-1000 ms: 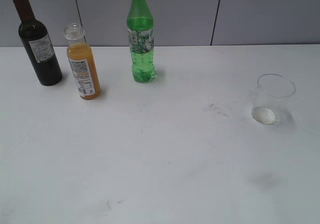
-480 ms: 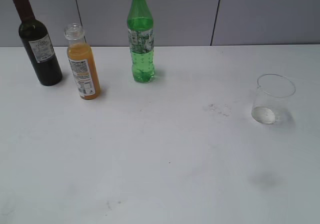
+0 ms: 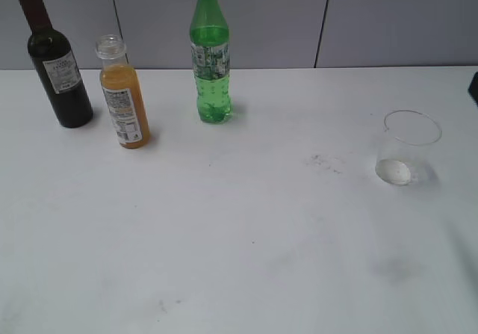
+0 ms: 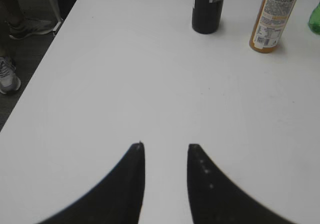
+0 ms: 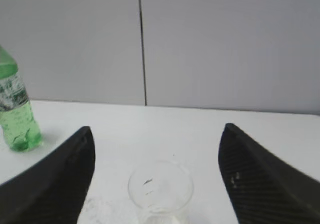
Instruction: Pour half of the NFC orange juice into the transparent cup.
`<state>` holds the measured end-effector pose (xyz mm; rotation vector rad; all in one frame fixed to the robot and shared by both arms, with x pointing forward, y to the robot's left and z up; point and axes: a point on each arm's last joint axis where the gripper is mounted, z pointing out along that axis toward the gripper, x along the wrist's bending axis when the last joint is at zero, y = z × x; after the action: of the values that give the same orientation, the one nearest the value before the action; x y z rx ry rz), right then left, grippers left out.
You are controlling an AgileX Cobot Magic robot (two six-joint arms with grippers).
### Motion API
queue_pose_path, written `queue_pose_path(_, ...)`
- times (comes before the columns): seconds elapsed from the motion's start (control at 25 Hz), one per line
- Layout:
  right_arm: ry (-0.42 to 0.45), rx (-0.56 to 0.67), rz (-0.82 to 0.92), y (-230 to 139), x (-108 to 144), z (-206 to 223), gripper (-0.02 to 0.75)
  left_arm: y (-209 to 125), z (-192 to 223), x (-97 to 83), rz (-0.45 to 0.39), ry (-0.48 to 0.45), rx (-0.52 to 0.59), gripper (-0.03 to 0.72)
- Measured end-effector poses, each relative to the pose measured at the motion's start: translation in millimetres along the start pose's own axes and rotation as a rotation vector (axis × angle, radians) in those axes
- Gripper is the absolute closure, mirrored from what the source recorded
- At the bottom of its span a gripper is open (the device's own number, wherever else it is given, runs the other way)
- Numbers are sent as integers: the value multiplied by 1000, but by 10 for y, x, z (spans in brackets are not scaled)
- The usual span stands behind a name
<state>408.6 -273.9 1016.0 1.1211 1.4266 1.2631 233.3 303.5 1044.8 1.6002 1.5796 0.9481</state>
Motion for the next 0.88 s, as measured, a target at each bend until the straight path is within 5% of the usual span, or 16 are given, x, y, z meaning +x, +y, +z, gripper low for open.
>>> queue_pose_path(0.56, 61, 257, 33, -659, 51, 436, 141, 0, 0, 0, 0, 0, 0, 449)
queue_pose_path(0.88, 20, 324, 110, -991, 32, 573, 67, 0, 0, 0, 0, 0, 0, 449)
